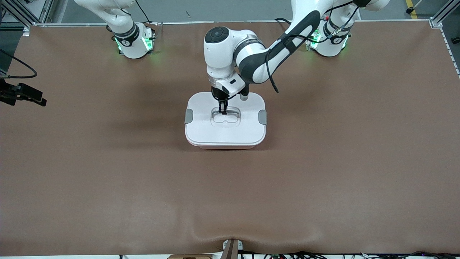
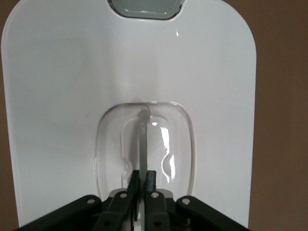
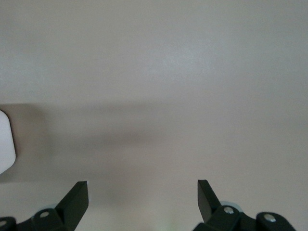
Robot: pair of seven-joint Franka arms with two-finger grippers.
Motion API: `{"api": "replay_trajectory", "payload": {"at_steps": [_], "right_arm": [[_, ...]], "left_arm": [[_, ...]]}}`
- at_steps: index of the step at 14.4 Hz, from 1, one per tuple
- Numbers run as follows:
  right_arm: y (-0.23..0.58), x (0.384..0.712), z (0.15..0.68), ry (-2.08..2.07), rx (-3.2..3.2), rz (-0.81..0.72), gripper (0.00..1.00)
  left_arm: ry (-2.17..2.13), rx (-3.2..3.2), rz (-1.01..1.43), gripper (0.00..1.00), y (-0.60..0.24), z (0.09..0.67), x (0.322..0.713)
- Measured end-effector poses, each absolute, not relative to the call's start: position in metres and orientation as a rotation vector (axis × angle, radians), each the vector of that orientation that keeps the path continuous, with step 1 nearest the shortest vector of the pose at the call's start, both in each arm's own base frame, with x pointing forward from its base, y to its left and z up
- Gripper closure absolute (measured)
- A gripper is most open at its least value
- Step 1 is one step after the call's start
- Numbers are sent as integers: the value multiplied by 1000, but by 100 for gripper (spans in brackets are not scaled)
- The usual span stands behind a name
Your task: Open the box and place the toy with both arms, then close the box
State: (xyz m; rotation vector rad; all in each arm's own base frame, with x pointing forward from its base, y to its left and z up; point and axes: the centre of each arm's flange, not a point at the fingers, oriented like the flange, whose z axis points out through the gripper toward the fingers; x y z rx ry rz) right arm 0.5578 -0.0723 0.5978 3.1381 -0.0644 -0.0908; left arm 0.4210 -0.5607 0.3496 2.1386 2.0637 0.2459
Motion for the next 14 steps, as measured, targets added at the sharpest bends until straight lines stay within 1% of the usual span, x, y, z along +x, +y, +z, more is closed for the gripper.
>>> {"api": "replay_trajectory", "payload": {"at_steps": [14], "right_arm": [[-79, 557, 599, -84, 3136, -86, 0]], "left_arm": [[2101, 2094, 239, 93, -560, 351, 424]]}}
